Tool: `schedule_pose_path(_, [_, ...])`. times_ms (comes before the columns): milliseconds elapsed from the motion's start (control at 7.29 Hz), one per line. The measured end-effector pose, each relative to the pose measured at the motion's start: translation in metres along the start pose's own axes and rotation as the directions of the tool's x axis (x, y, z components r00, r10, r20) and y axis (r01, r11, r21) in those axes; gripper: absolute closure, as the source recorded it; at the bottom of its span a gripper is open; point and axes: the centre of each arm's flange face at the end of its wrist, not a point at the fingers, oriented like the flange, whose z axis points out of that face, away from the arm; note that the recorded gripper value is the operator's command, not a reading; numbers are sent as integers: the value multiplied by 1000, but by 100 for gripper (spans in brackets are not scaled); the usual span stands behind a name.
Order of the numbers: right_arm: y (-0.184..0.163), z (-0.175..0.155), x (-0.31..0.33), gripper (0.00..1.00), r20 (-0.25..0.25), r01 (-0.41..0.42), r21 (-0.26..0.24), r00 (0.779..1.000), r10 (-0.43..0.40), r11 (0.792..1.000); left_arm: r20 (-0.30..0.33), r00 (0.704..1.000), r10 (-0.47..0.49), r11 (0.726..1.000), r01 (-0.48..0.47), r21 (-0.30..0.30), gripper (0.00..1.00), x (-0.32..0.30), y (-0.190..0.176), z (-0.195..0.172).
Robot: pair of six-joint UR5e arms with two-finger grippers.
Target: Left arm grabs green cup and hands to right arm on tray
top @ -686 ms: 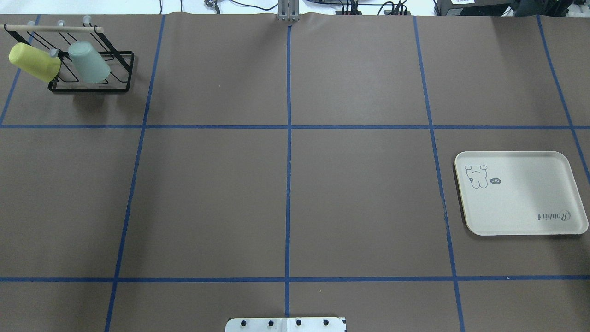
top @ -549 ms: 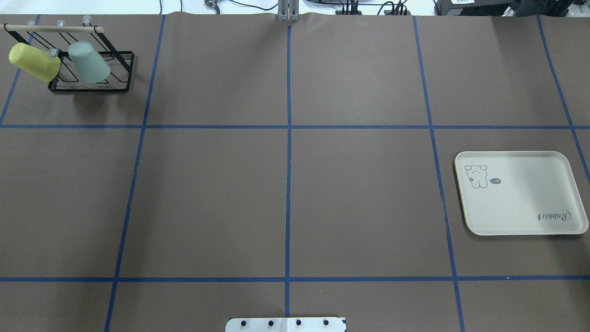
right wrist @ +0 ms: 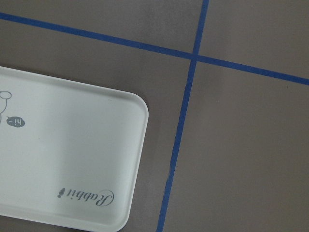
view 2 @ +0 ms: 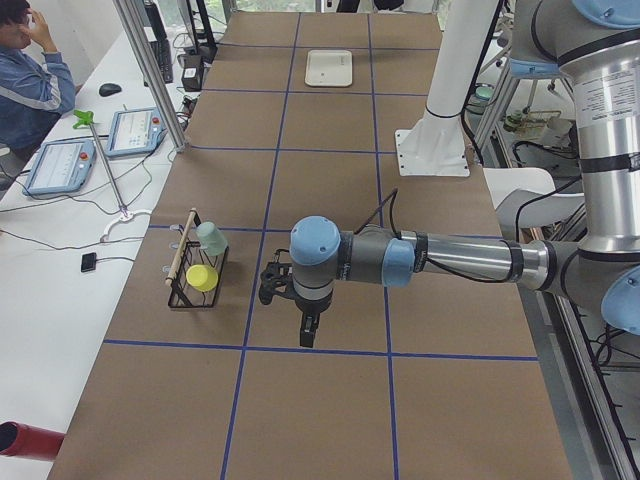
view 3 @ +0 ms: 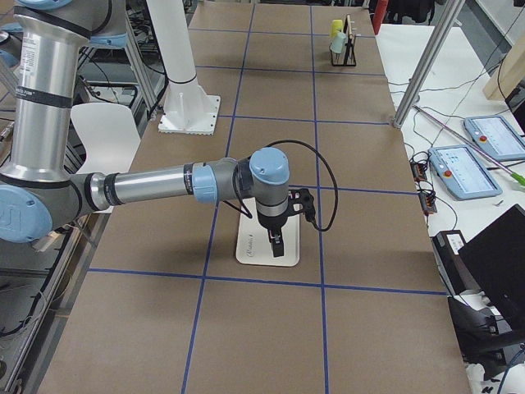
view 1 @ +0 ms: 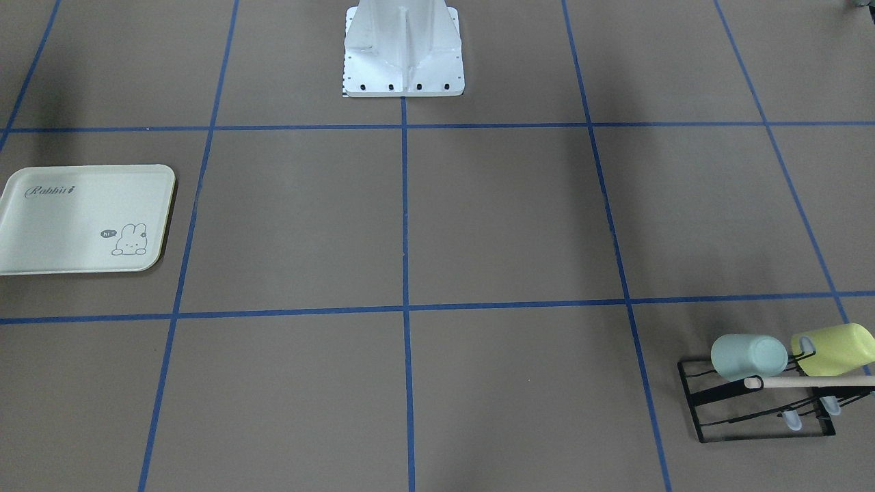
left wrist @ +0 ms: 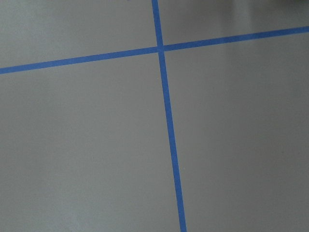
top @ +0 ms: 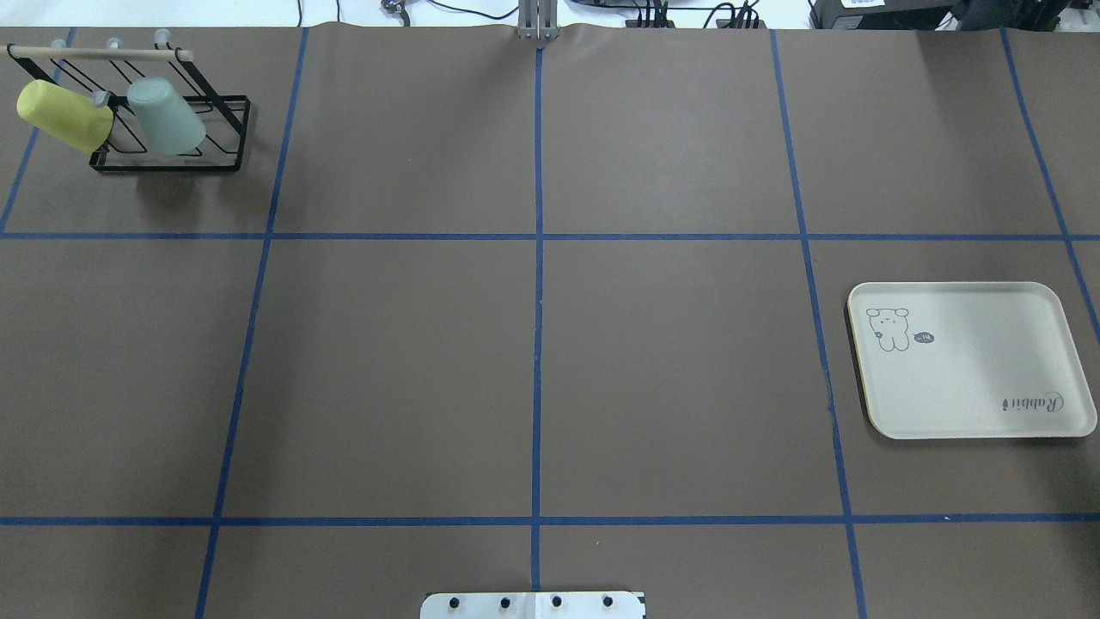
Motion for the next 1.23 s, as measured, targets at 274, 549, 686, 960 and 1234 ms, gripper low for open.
schedule_pose_path(274, [-15,-14,-10,0,-16,97,116,995,-96,988,4,997,75,994,-75,81,0,22,-31,-25])
schedule_pose_path(549, [-27,-14,-10,0,-23,129,154,992,-127,980,26,980,197,958,-198,208,0,39,-81,-45])
schedule_pose_path(686, [-32,-10,-7,0,-26,141,163,990,-138,977,32,974,226,945,-227,237,0,32,-96,-37])
schedule_pose_path(960, [-40,-4,-8,0,-29,186,222,982,-184,957,41,967,253,921,-254,295,0,16,-122,-21])
schedule_pose_path(1234, [-69,2,-46,0,28,152,259,986,-165,954,2,972,236,910,-222,349,0,58,-159,-23])
